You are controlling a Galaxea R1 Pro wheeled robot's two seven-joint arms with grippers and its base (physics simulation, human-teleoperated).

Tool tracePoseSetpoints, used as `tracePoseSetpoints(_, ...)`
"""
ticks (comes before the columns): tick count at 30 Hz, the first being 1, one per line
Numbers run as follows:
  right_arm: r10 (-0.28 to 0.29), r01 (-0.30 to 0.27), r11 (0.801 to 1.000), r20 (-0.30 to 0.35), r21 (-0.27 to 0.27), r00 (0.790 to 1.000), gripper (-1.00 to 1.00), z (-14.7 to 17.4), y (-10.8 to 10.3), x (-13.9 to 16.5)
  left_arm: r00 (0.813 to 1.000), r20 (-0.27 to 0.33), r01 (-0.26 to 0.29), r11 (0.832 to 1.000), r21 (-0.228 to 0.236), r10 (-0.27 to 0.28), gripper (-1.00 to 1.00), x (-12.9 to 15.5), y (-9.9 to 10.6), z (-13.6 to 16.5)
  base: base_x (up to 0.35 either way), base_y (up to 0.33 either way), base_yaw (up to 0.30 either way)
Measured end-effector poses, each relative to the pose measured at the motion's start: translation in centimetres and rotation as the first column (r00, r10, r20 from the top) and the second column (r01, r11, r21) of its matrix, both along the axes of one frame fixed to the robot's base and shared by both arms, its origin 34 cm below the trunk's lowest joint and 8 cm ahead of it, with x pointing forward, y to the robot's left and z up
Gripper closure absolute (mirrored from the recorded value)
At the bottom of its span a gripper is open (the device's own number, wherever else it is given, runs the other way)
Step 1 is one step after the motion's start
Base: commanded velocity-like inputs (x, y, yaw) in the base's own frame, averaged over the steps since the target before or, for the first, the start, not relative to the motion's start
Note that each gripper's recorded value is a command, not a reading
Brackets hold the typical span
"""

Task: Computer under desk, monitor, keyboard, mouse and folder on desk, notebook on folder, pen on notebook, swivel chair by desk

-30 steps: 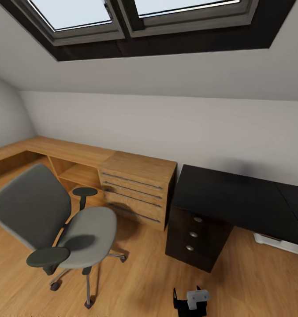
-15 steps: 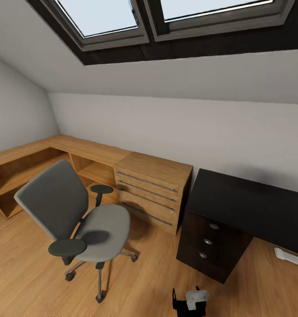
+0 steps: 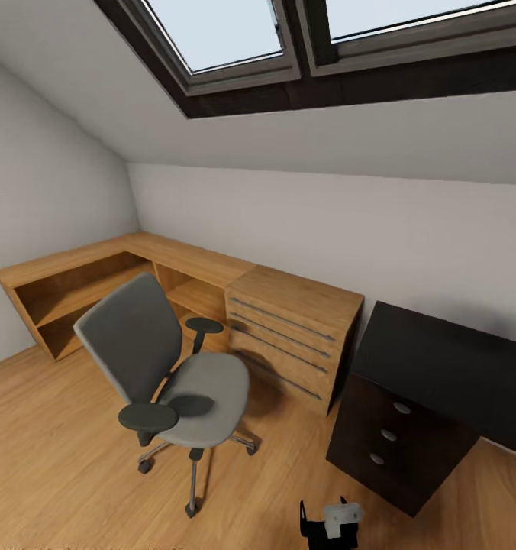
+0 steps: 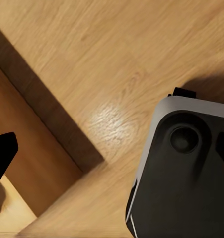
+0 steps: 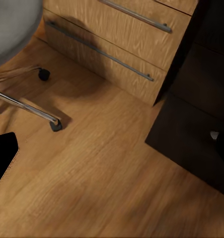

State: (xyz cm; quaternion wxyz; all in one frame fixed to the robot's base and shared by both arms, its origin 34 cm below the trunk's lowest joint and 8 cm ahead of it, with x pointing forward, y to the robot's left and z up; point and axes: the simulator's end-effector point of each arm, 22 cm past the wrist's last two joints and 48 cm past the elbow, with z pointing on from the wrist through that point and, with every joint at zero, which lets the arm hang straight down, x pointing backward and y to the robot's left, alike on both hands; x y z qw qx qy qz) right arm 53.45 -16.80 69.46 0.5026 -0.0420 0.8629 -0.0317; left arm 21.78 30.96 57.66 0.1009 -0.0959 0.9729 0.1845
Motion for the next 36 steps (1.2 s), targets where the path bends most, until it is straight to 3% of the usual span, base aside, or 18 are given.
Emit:
tracePoseSetpoints(16, 0.000, 0.000, 1.000, 0.020, -0.004, 1.000, -1.00, 0.6, -0.4, 0.4, 1.000, 0.013, 0.000, 1.000, 0.000, 0.000, -1.00, 0.5, 0.0, 0.1, 0.000, 0.000, 0.247)
tracePoseSetpoints(20, -0.015, 0.015, 0.999, 0.010, -0.044, 1.000, -1.00, 0.1, -2.9, -0.1, 1.000, 0.017, 0.000, 1.000, 0.000, 0.000, -1.00, 0.6, 0.0, 0.2, 0.000, 0.000, 0.209)
tracePoseSetpoints(24, -0.026, 0.025, 0.997, -0.013, -0.072, 1.000, -1.00, -1.4, -5.4, -4.1, 1.000, 0.021, 0.000, 1.000, 0.000, 0.000, -1.00, 0.8, 0.0, 0.2, 0.000, 0.000, 0.200)
tracePoseSetpoints(30, -0.029, 0.030, 0.999, 0.045, -0.029, 0.999, -1.00, -1.5, -6.3, -11.8, 1.000, 0.028, 0.000, 1.000, 0.000, 0.000, -1.00, 1.0, 0.0, 0.3, 0.000, 0.000, 0.219)
tracePoseSetpoints(31, -0.031, 0.033, 0.999, 0.045, -0.028, 0.998, -1.00, -1.6, -6.8, -13.9, 1.000, 0.029, 0.000, 1.000, 0.000, 0.000, -1.00, 1.1, 0.0, 0.3, 0.000, 0.000, 0.228)
tracePoseSetpoints(36, -0.023, 0.023, 0.999, 0.004, -0.034, 1.000, -1.00, -2.5, -7.3, -17.6, 0.999, 0.034, 0.000, 1.000, 0.000, 0.000, -1.00, 1.2, 0.0, 0.3, 0.000, 0.000, 0.229)
